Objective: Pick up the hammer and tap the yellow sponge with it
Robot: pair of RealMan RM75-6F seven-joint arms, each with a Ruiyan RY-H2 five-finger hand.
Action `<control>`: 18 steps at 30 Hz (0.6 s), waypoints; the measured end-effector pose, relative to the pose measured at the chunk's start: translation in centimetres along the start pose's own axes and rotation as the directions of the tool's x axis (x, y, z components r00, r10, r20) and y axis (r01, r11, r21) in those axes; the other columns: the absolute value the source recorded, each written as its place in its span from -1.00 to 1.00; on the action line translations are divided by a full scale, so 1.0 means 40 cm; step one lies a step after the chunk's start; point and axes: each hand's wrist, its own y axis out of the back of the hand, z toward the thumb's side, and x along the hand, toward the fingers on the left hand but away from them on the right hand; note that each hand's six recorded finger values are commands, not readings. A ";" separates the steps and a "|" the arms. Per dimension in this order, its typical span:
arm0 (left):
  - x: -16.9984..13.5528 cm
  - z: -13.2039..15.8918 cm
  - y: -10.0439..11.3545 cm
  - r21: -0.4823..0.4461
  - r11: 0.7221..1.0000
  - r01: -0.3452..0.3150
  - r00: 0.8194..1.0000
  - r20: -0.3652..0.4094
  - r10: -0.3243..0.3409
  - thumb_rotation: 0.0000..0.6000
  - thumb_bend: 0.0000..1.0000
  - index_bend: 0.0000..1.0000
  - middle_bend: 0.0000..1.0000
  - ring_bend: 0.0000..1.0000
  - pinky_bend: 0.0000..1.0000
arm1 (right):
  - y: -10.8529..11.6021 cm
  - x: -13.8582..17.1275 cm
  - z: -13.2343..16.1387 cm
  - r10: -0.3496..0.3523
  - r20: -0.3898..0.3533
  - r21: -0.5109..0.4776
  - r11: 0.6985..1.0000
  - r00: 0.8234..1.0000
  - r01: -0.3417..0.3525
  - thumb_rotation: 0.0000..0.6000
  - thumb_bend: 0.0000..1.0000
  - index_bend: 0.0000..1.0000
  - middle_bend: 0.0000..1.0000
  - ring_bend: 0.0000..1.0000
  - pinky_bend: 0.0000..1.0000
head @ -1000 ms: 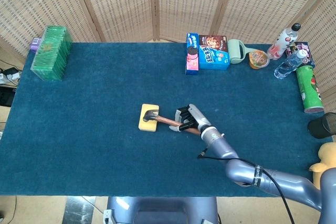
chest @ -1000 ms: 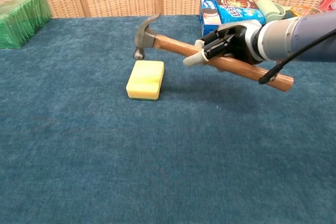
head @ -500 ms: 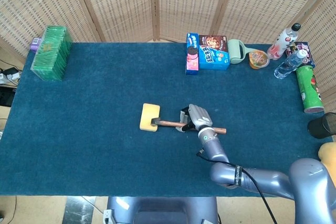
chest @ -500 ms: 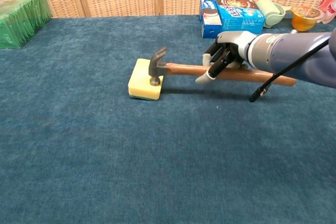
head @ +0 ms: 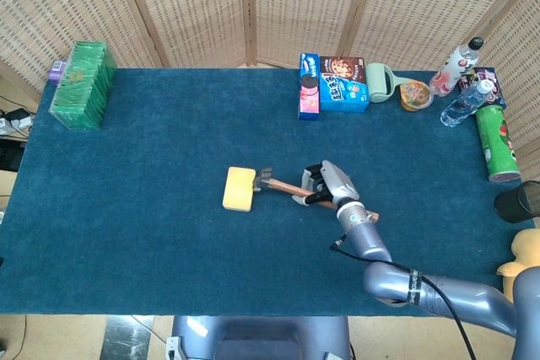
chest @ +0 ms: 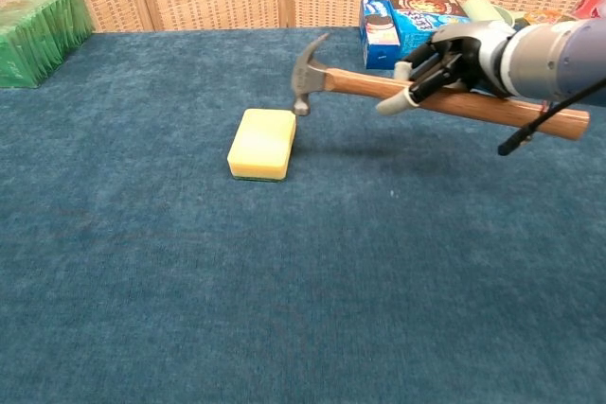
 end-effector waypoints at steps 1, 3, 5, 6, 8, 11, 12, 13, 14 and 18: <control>0.000 0.002 0.000 0.001 1.000 0.001 1.000 0.001 -0.001 1.00 -0.56 -0.16 -0.35 -0.53 -0.67 | 0.009 0.000 -0.014 -0.009 0.007 0.002 1.000 1.000 0.009 1.00 -0.44 0.72 1.00 1.00 1.00; 0.001 0.008 -0.002 0.003 1.000 0.003 1.000 0.005 -0.003 1.00 -0.55 -0.16 -0.35 -0.53 -0.67 | 0.024 -0.001 -0.035 -0.025 0.015 0.008 1.000 1.000 0.025 1.00 -0.45 0.72 1.00 1.00 1.00; 0.002 0.014 -0.004 0.004 1.000 0.005 1.000 0.008 -0.005 1.00 -0.55 -0.16 -0.35 -0.53 -0.67 | 0.041 -0.002 -0.059 -0.045 0.022 0.028 0.999 0.999 0.045 1.00 -0.47 0.72 1.00 1.00 1.00; 0.003 0.017 -0.005 0.004 1.000 0.007 1.000 0.010 -0.007 1.00 -0.55 -0.16 -0.35 -0.53 -0.67 | 0.048 -0.003 -0.070 -0.054 0.026 0.040 0.998 0.998 0.053 1.00 -0.48 0.72 1.00 1.00 1.00; 0.004 0.023 -0.007 0.004 1.000 0.009 1.000 0.013 -0.009 1.00 -0.55 -0.15 -0.35 -0.53 -0.67 | 0.061 -0.003 -0.094 -0.069 0.034 0.064 0.996 0.997 0.067 1.00 -0.49 0.72 1.00 1.00 1.00; 0.007 0.030 -0.010 0.006 1.000 0.013 1.000 0.017 -0.013 1.00 -0.55 -0.15 -0.35 -0.53 -0.67 | 0.068 -0.002 -0.121 -0.078 0.043 0.104 0.992 0.996 0.073 1.00 -0.50 0.71 1.00 1.00 0.97; 0.008 0.034 -0.012 0.006 1.000 0.015 1.000 0.019 -0.015 1.00 -0.55 -0.15 -0.35 -0.53 -0.67 | 0.069 -0.001 -0.129 -0.079 0.045 0.117 0.990 0.996 0.073 1.00 -0.50 0.71 1.00 1.00 0.94; 0.009 0.036 -0.012 0.006 1.000 0.015 1.000 0.021 -0.015 1.00 -0.55 -0.15 -0.35 -0.53 -0.67 | 0.070 -0.001 -0.140 -0.079 0.049 0.137 0.988 0.996 0.071 1.00 -0.51 0.69 1.00 1.00 0.91; 0.009 0.038 -0.013 0.006 1.000 0.016 1.000 0.022 -0.016 1.00 -0.55 -0.15 -0.35 -0.53 -0.67 | 0.070 -0.002 -0.149 -0.077 0.053 0.153 0.986 0.996 0.069 1.00 -0.53 0.66 1.00 1.00 0.87; 0.010 0.044 -0.013 0.009 1.000 0.017 1.000 0.025 -0.017 1.00 -0.55 -0.16 -0.35 -0.53 -0.67 | 0.067 -0.004 -0.178 -0.059 0.071 0.179 0.983 0.996 0.046 1.00 -0.56 0.49 0.91 0.94 0.62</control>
